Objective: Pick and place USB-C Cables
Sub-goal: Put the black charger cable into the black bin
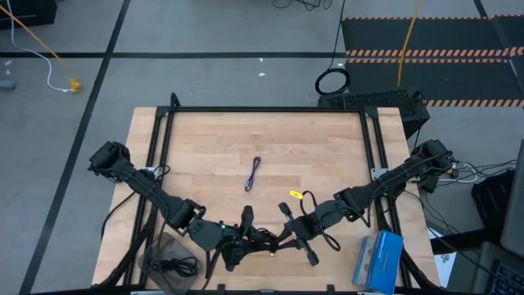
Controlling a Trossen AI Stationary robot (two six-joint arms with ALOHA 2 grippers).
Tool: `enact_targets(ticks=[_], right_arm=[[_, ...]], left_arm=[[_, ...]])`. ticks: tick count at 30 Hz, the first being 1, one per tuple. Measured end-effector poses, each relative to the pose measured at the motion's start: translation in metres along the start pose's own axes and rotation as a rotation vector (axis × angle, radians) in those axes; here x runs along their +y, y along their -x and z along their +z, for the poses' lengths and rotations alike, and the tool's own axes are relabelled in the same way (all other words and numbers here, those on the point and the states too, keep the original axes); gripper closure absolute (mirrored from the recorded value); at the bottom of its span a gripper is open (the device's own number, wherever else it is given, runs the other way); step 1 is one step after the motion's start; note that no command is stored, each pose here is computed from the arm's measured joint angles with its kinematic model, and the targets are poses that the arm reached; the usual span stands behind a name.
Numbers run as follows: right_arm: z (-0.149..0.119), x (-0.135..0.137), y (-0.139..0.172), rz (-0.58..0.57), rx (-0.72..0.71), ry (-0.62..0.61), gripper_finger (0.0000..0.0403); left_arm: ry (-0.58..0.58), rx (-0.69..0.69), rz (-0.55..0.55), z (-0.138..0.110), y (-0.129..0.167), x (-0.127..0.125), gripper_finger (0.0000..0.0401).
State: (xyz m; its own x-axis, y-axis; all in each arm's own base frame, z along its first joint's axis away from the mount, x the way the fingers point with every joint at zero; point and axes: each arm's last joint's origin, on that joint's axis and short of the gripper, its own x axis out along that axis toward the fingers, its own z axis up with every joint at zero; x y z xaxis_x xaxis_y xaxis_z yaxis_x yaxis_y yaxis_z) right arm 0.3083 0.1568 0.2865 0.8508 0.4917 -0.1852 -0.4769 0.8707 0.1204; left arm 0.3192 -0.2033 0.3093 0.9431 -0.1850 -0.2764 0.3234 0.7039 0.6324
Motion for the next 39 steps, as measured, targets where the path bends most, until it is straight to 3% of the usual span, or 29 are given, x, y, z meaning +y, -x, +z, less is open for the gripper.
enact_targets(ticks=[13,24,32,39], right_arm=[[0.0,0.0,0.0,-0.003,0.0,0.003,0.0375],[0.002,0.0,0.004,-0.017,0.01,0.002,0.032],[0.006,0.008,0.018,-0.096,0.06,0.007,0.0266],[0.01,0.017,0.031,-0.177,0.078,0.021,0.0246]], left_arm=[[0.008,0.0,-0.001,0.0,0.0,0.0,0.0345],[0.012,0.008,0.002,0.0,0.0,0.0,0.0356],[0.059,0.017,-0.008,0.002,0.009,0.004,0.0356],[0.127,0.044,-0.034,0.004,0.021,0.004,0.0356]])
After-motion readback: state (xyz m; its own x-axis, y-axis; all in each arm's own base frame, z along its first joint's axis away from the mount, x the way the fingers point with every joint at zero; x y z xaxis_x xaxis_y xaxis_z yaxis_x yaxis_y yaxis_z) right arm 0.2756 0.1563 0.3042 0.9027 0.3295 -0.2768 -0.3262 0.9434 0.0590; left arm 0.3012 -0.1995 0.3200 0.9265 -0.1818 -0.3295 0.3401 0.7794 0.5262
